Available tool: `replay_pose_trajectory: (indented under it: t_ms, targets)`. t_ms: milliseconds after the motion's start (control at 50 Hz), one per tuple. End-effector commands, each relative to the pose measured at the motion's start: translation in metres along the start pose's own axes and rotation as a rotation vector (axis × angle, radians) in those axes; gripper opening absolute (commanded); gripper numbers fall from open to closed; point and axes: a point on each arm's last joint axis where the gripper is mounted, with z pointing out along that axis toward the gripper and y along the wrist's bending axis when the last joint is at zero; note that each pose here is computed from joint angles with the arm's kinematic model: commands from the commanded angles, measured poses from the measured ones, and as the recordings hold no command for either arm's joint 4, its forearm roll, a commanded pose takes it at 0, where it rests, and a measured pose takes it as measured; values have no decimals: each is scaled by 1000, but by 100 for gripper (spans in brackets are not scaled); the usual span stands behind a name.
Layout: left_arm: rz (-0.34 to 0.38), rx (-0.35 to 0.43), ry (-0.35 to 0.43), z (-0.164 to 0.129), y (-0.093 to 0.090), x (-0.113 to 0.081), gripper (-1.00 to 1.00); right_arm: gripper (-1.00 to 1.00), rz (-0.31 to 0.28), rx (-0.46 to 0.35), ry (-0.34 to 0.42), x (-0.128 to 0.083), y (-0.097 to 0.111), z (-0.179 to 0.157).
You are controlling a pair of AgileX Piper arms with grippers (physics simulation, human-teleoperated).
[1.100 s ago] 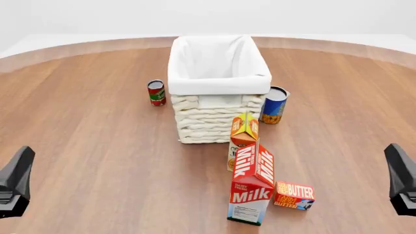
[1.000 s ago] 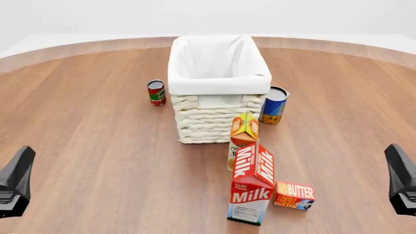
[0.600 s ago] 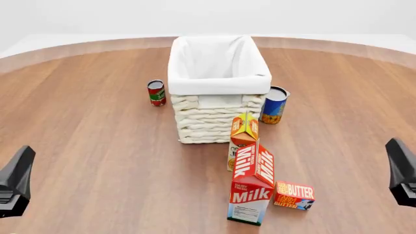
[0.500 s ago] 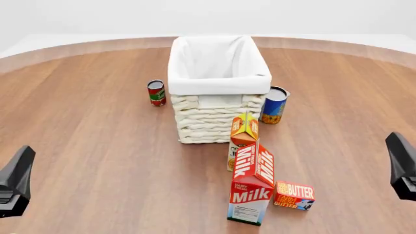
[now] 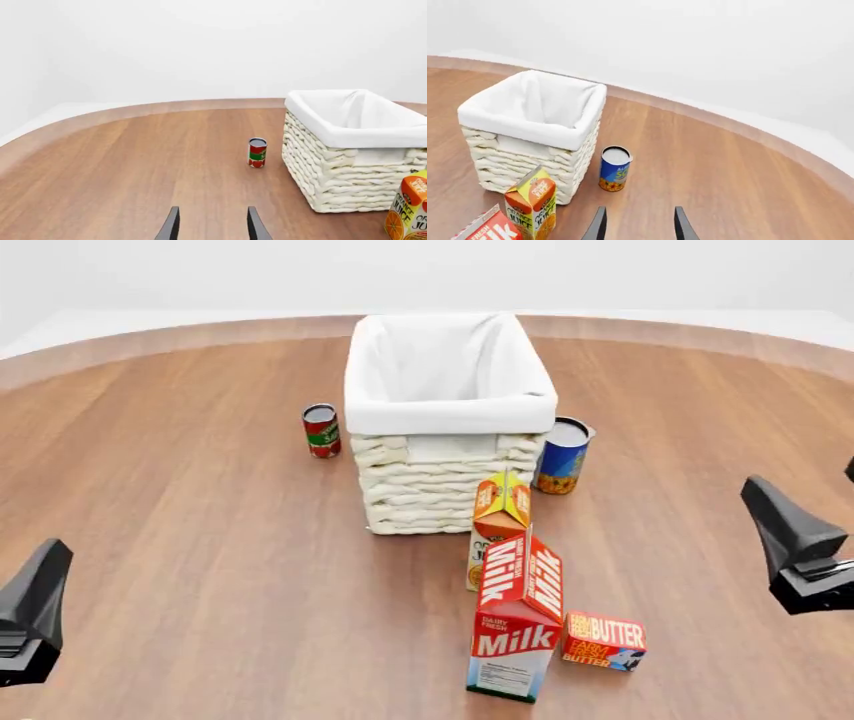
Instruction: Pick up the butter and put it in the basket.
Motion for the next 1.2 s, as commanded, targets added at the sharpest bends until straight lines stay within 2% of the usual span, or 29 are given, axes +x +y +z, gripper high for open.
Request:
replay_pose_trajectory:
  t_ms: [20, 160, 420, 460, 540, 560, 680, 760, 860, 880, 900, 960, 1060, 1200]
  targets:
    - [0, 0, 0, 0, 0, 0, 100, 100, -127, -97, 39, -6, 7, 8]
    - [0, 0, 0, 0, 0, 0, 100, 100, -149, -120, 98, -6, 8, 10]
    - [0, 0, 0, 0, 0, 0, 100, 100, -76, -187, 262, -1, 15, 25]
    - [0, 0, 0, 0, 0, 0, 100, 100, -89, -189, 275, 1, 16, 27]
    - [0, 0, 0, 0, 0, 0, 100, 100, -62, -198, 309, 0, 17, 32]
    - [0, 0, 0, 0, 0, 0, 100, 100, -40, -202, 330, 0, 18, 35]
    - [0, 0, 0, 0, 0, 0, 100, 100, -29, -216, 372, 1, 21, 44]
    - [0, 0, 0, 0, 0, 0, 100, 100, 15, -229, 430, 4, 25, 53]
    - [0, 0, 0, 0, 0, 0, 100, 100, 68, -252, 499, 10, 32, 58]
    - [0, 0, 0, 0, 0, 0, 100, 100, 64, -249, 503, 10, 31, 59]
    - [0, 0, 0, 0, 0, 0, 100, 100, 90, -241, 528, 13, 32, 63]
    - [0, 0, 0, 0, 0, 0, 100, 100, 80, -239, 543, 18, 33, 66]
    - [0, 0, 0, 0, 0, 0, 100, 100, 103, -246, 593, 26, 37, 69]
    - [0, 0, 0, 0, 0, 0, 100, 100, 100, -239, 651, 47, 40, 80]
